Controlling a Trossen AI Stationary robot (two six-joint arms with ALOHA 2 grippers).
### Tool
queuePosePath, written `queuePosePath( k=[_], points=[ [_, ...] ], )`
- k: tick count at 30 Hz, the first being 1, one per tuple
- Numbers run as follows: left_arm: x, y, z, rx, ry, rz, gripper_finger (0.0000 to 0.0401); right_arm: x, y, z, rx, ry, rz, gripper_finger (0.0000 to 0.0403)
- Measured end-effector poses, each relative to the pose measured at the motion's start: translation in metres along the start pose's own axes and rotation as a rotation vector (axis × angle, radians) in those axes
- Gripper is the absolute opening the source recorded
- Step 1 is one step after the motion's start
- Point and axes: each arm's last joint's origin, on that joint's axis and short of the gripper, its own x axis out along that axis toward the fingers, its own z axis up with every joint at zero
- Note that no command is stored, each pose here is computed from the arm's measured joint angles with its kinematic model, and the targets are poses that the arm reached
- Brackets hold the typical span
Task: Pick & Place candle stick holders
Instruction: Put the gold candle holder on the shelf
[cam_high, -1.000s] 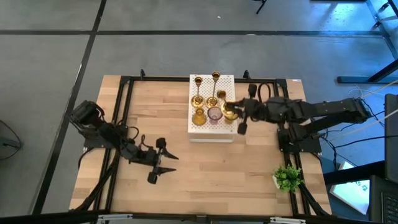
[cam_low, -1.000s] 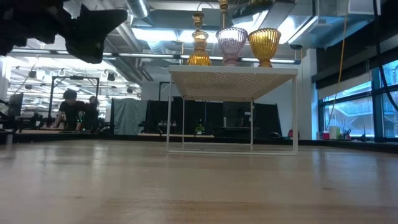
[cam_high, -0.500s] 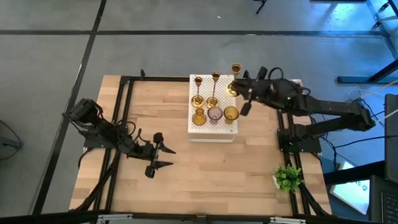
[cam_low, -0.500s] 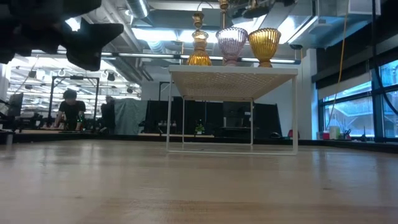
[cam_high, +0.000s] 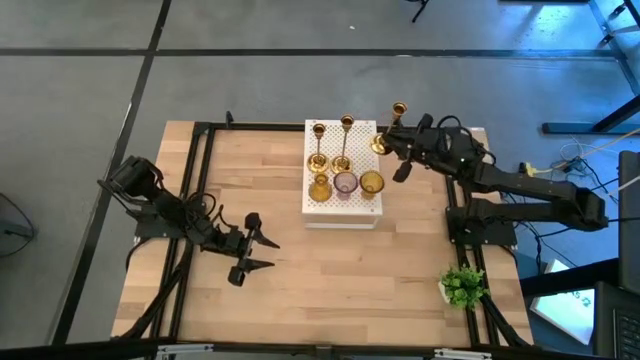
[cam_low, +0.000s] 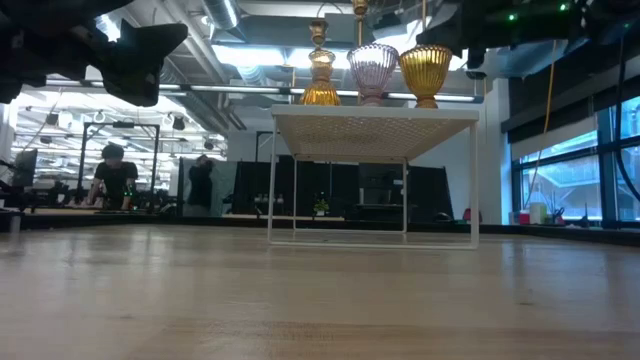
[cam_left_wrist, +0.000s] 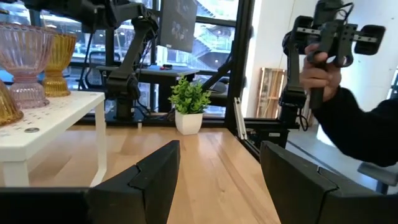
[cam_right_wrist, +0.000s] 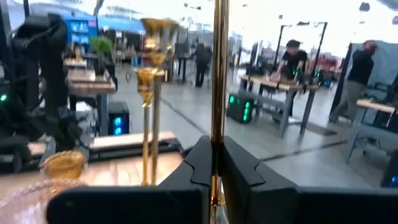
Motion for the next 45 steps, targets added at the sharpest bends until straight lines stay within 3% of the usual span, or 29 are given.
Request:
queuePosePath(
  k=[4, 8, 14, 20, 31, 45],
  points=[
    [0.000, 0.000, 0.000, -0.013, 0.001, -0.002, 0.0218, 0.001, -0.006, -0.003, 0.004, -0.024, 0.053, 0.0014],
    [0.000, 0.000, 0.000, -0.017, -0.001, -0.008, 0.0218, 0.004, -0.008, -0.012, 0.022, 0.042, 0.124, 0.0014],
    [0.003, 0.007, 0.002, -0.092, -0.012, 0.027, 0.0218, 0.011, -0.009, -0.027, 0.037, 0.142, 0.142, 0.0014],
    [0.007, 0.012, 0.004, -0.176, -0.021, 0.004, 0.0218, 0.010, -0.013, -0.032, 0.018, 0.082, 0.137, 0.0014],
    [0.016, 0.008, 0.010, -0.169, -0.057, -0.020, 0.0218, -0.008, -0.034, -0.062, 0.092, 0.026, 0.298, 0.0014],
    [0.018, 0.012, 0.010, -0.161, -0.058, -0.009, 0.0218, 0.000, -0.033, -0.076, 0.086, 0.026, 0.294, 0.0014]
  ],
)
